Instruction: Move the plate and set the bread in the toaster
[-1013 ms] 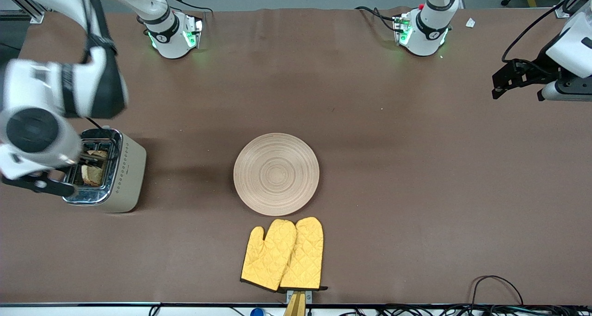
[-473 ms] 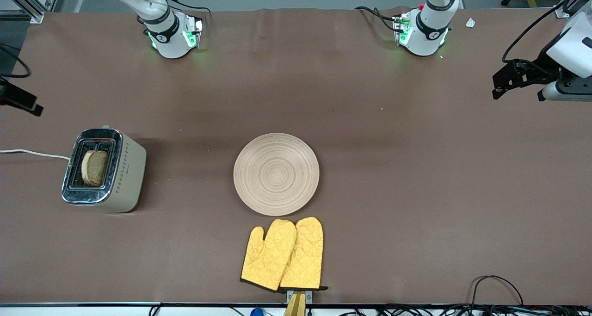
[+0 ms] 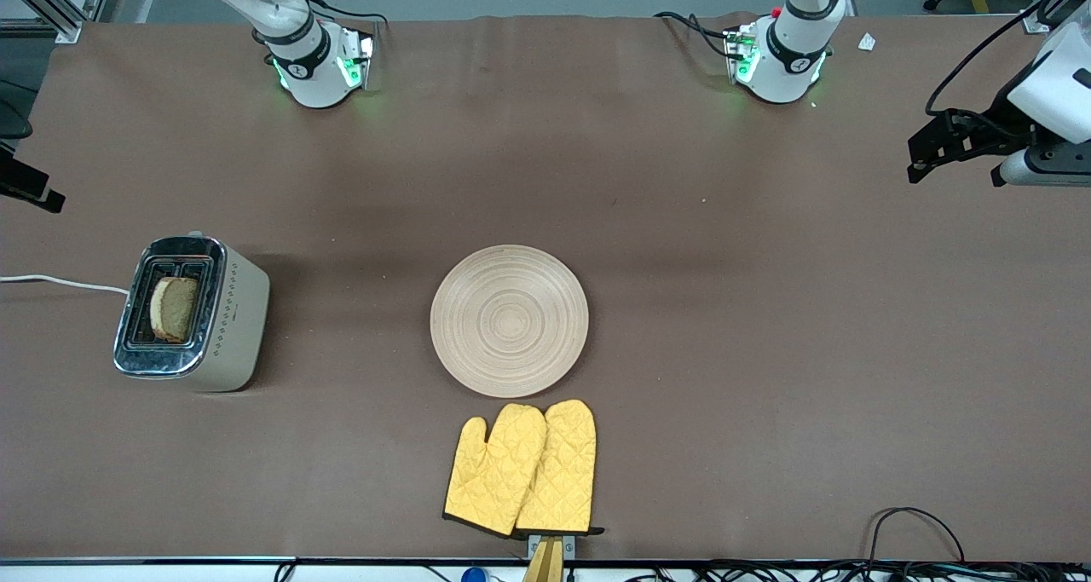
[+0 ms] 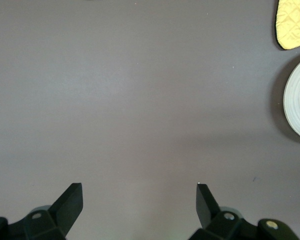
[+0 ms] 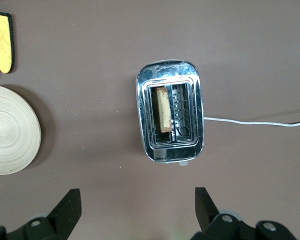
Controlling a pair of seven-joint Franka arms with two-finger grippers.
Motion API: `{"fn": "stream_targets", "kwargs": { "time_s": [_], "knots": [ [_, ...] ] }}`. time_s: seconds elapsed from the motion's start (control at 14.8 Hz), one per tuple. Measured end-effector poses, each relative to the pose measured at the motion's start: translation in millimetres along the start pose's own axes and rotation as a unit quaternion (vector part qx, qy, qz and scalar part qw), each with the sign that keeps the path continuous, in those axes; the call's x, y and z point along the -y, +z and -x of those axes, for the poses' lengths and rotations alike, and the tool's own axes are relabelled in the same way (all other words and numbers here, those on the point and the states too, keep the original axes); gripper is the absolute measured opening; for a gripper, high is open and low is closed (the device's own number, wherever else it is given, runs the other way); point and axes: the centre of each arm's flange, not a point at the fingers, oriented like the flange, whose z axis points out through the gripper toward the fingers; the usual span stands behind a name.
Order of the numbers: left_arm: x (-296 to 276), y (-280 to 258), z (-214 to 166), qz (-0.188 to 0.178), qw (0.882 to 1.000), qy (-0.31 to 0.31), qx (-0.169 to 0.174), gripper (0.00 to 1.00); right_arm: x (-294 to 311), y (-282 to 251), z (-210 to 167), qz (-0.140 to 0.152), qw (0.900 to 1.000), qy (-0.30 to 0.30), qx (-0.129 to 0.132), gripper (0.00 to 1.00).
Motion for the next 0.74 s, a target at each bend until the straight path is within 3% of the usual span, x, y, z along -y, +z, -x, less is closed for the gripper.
{"fn": "stream_targets", "kwargs": {
  "time_s": [0.2, 0.74],
  "knots": [
    [1.1, -1.0, -0.2, 0.0, 1.0, 0.001, -0.002, 1.0, -7.3, 7.8, 2.9, 0.005, 1.0, 0.001, 0.007, 1.0],
    [6.4, -13.7, -1.2, 0.001, 1.0, -0.002, -0.017, 1.0, 10.1, 0.1, 30.3, 0.016, 1.0, -0.026, -0.005, 1.0]
  ]
}}
